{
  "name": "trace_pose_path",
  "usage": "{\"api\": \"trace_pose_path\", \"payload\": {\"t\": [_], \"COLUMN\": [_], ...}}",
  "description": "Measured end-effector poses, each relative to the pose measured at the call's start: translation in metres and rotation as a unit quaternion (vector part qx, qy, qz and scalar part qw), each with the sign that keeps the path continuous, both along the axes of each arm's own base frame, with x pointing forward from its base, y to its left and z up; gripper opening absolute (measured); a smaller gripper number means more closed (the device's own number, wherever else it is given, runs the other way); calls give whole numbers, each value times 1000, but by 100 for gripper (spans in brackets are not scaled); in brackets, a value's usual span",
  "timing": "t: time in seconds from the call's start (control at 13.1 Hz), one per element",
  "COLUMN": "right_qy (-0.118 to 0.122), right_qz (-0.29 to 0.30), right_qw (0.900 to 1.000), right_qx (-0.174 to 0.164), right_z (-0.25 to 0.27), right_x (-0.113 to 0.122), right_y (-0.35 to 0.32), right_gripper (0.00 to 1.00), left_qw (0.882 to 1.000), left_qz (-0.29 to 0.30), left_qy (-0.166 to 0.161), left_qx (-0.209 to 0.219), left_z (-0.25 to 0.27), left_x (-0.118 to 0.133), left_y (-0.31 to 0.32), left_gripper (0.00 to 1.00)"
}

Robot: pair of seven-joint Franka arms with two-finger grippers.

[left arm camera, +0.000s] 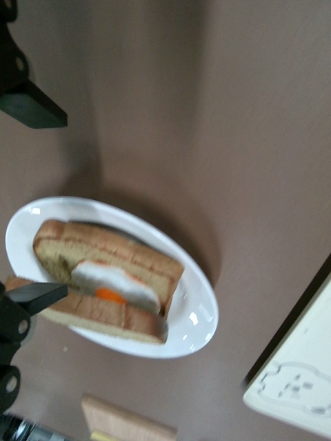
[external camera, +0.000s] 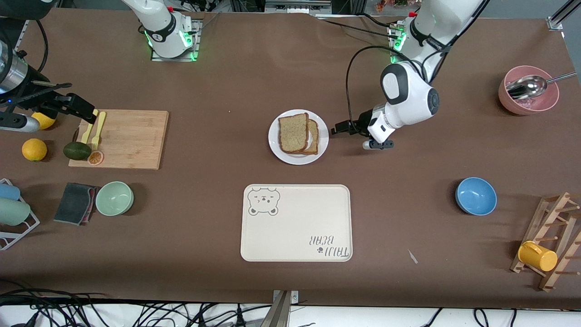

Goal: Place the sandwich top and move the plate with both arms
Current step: 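Reach the left gripper toward the rim of the white plate, then grip the white plate rim with the left gripper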

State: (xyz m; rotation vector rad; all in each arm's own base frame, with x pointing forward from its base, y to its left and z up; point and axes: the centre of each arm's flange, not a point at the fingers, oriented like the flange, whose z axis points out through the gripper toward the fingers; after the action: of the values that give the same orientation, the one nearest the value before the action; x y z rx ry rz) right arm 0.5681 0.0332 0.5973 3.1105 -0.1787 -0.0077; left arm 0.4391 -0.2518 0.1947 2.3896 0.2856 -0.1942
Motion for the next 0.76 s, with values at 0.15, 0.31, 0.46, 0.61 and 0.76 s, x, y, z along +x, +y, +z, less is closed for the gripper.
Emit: {"api": "trace_pose_path", "payload": {"t": [0.15,0.31,0.46,0.61,0.76], "right_qy": [1,1,1,2,2], "right_qz": [0,0,-1,-1,-1], "right_qw": [1000,1000,1000,1000,1000], "right_qx": [0,0,0,0,0], "right_z": [0,0,0,0,-1], "right_x": [0,0,0,0,0], "right_y": [0,0,-1,-1,-1], "right_gripper": [100,100,100,99,100], "left_qw": [999,998,998,997,997], "left_qz": [0,-6,-13,-14,-13], "left_qy": [-23,-34,-45,-49,-51], "left_qx": [-35,-43,-47,-52,-58], "left_z": [-12,-19,-23,-26,-30], "left_x": [-11,-10,-2,6,15], "left_y": [-10,-12,-15,-18,-23], "left_gripper": [99,99,99,97,96]}}
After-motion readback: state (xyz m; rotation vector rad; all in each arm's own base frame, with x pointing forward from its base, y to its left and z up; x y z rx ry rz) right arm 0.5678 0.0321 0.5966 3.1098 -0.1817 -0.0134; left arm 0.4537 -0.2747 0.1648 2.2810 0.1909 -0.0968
